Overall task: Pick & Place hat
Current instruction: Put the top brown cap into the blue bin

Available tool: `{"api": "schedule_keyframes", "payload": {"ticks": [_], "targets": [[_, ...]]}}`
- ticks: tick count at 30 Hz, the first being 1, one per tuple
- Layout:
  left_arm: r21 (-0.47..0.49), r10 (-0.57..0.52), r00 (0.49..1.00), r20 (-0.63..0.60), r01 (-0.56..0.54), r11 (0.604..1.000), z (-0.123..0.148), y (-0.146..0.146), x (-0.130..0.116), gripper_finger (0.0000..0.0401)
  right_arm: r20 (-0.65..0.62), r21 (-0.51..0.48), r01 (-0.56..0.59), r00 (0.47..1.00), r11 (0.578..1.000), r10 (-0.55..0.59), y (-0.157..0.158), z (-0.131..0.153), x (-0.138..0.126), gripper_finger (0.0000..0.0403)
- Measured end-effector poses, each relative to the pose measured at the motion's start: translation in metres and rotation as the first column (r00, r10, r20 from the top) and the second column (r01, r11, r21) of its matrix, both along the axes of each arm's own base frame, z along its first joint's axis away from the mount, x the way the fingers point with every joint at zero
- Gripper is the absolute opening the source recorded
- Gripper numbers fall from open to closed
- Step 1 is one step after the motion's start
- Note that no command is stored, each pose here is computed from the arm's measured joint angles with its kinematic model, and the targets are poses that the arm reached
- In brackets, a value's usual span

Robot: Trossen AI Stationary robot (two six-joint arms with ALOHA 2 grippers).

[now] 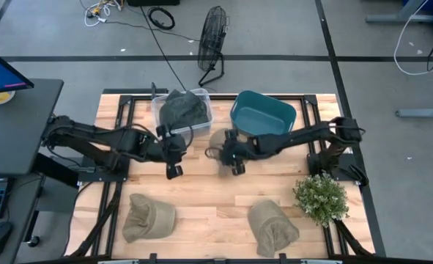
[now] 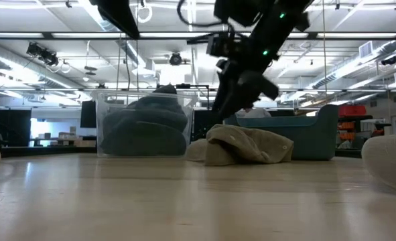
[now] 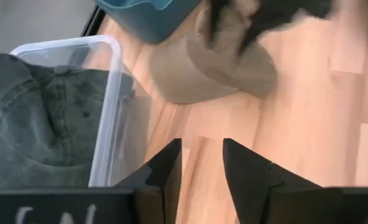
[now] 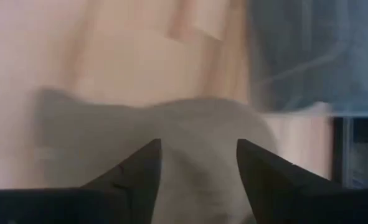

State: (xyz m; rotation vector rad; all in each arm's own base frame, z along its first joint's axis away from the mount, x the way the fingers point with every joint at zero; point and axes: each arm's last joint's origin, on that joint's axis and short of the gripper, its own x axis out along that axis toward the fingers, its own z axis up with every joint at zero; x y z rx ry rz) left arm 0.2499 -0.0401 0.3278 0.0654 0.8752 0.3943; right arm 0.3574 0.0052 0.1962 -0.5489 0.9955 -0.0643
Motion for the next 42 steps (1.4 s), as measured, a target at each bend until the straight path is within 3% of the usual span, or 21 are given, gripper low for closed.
{"api": "schedule_keyframes", "payload": {"ticks": [7,11,15,19,24,26,28,36,42], "targets": [[0.022,0.002,1.000,0.006,-0.002,1.000,0.000,-0.002,-0.001,0.0135,-0.072,0.069,0.062,0.996,0.996,-0.057,-0.041,-0.010,-0.004,0.0240],[0.028,0.017,1.000,0.011,-0.017,0.999,0.001,0.000,0.000,0.0135,-0.099,0.142,0.103,0.991,0.985,-0.089,-0.056,-0.019,-0.004,0.0241],[0.028,0.027,0.999,0.018,-0.027,0.999,0.001,0.002,0.001,0.0135,-0.124,0.147,0.132,0.986,0.980,-0.114,-0.068,-0.030,-0.003,0.0226],[0.026,0.032,0.999,0.027,-0.032,0.999,0.002,0.003,0.002,0.0135,-0.137,0.125,0.127,0.984,0.984,-0.110,-0.071,-0.037,-0.001,0.0166],[0.020,0.036,0.999,0.032,-0.036,0.999,0.002,0.003,0.002,0.0135,-0.130,0.137,0.139,0.984,0.981,-0.121,-0.071,-0.037,0.000,0.0035],[0.015,0.041,0.998,0.037,-0.042,0.999,0.002,0.003,0.002,0.0135,-0.129,0.134,0.140,0.984,0.981,-0.122,-0.071,-0.036,0.000,0.0014],[0.008,0.050,0.998,0.041,-0.050,0.999,0.002,0.003,0.002,0.0135,-0.122,0.137,0.142,0.984,0.980,-0.126,-0.068,-0.035,0.000,0.0019],[-0.029,0.092,0.994,0.063,-0.090,0.995,0.002,0.003,0.002,0.0135,-0.164,0.171,0.179,0.975,0.969,-0.151,-0.034,0.007,0.003,0.0006],[-0.052,0.118,0.990,0.081,-0.114,0.992,0.002,0.003,0.003,0.0135,-0.206,0.021,0.152,0.968,0.988,-0.145,0.000,0.054,-0.006,0.0006]]}}
